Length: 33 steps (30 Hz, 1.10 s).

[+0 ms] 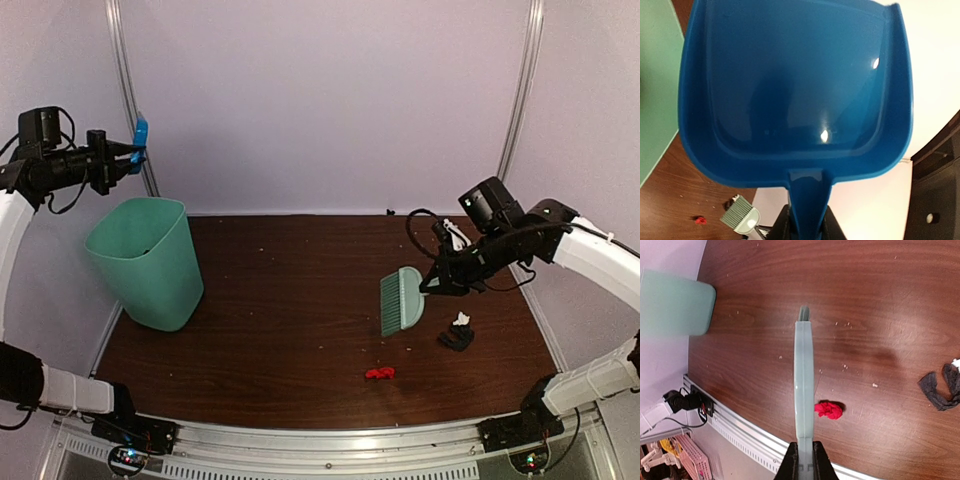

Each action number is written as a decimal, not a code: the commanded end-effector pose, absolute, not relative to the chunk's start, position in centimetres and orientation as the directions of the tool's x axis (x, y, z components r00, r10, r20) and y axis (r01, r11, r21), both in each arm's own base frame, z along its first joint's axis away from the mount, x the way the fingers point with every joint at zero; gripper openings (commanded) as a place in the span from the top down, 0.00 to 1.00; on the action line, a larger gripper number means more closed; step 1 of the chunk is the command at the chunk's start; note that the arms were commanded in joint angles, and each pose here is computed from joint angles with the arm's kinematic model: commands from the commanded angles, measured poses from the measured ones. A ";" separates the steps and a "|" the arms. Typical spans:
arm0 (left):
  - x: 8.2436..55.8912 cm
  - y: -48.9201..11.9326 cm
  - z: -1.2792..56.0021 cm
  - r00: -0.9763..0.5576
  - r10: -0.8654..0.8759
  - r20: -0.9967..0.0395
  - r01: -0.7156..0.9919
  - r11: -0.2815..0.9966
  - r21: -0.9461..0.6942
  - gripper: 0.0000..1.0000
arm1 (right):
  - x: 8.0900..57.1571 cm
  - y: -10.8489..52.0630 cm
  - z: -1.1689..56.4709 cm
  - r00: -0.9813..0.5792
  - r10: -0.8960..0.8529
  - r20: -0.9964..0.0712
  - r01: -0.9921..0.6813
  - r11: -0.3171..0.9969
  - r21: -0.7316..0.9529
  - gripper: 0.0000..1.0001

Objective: Sweep away the paper scraps from the table
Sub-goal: Dump the paper scraps in the dustpan into the trash bin, then sweep the paper scraps at the center of the board.

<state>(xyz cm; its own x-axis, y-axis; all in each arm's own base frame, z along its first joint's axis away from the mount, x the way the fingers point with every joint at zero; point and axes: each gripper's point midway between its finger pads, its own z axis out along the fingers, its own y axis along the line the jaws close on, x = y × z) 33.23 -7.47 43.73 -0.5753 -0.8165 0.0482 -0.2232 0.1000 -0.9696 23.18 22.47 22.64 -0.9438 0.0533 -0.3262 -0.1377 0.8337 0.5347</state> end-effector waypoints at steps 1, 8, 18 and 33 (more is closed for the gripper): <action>32.8 -8.0 44.3 -0.618 -0.755 -0.220 -0.103 0.355 -0.929 1.00 | 19.4 23.6 20.2 -0.972 -0.075 -0.225 -0.195 0.792 0.579 1.00; 32.4 -11.8 44.8 -0.660 -0.628 -0.413 0.010 0.542 -0.840 1.00 | 18.8 24.3 16.4 -0.978 -0.127 -0.168 -0.199 0.821 0.535 1.00; 30.2 -15.8 42.3 -0.707 -0.417 -0.571 0.127 0.720 -0.682 1.00 | 22.6 23.5 13.5 -0.958 -0.162 -0.239 -0.241 0.902 0.357 1.00; 25.3 -24.1 32.4 -0.794 0.050 -0.606 0.324 0.878 -0.353 1.00 | 30.4 22.6 18.9 -0.914 -0.121 -0.387 -0.240 0.931 0.275 1.00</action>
